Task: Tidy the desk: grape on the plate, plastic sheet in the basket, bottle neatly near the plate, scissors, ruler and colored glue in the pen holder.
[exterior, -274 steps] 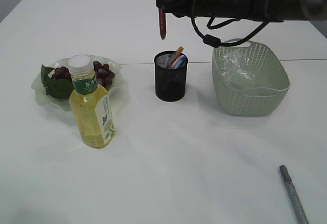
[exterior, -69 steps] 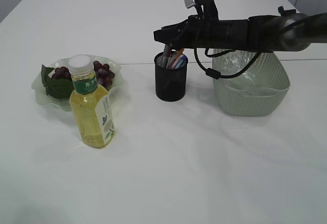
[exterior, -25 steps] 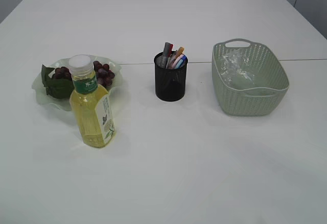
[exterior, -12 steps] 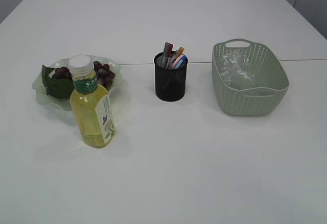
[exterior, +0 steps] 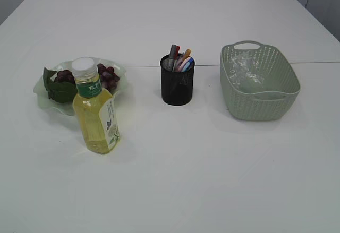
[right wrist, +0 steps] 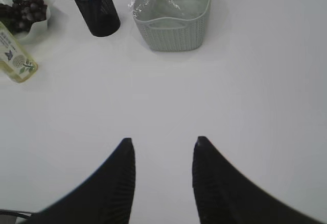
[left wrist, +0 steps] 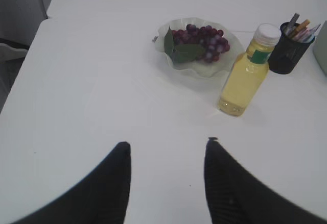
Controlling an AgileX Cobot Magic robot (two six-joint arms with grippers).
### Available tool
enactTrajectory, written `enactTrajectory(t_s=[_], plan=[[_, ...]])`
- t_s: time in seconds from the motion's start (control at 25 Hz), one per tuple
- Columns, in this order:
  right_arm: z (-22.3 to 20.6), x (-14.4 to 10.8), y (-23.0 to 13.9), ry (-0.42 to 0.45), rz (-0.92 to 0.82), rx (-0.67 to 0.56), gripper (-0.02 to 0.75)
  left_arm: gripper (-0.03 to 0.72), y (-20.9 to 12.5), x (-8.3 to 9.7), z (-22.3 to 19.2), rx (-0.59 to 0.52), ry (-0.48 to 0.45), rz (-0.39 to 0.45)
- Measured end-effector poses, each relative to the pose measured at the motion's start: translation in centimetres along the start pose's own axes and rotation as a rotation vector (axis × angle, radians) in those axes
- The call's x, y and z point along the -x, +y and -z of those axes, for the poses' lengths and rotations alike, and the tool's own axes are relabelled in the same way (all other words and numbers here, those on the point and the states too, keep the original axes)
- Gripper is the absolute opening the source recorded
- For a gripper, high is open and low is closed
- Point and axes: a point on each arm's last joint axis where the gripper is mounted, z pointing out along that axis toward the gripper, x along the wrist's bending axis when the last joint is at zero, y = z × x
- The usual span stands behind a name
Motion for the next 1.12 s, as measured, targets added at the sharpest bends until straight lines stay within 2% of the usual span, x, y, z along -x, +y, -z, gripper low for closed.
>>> enactTrajectory(t_s=[0.2,0.28,0.48,0.68,1.12], plan=[[1.2,0.2,-2.0,0.013,0.01,0.068,0.28,0.35,-3.2,-0.9,0.3,0.049,-0.01,0.007],[1.3,0.3,-2.9,0.015,0.031,0.09,0.28,0.35,-3.8,-0.9,-0.4,0.018,0.0,0.003],[-0.9,0.3,-4.5,0.034,0.096,0.006,0.28,0.35,-4.9,-0.8,-2.0,-0.049,0.005,-0.016],[-2.5,0.2,-5.4,0.054,0.166,-0.049,0.28,0.35,-6.2,-0.7,-4.0,-0.124,0.003,-0.083],[-3.5,0.2,-5.1,0.049,0.189,0.013,0.28,0.35,-5.9,-0.3,-5.2,-0.029,-0.038,-0.115]])
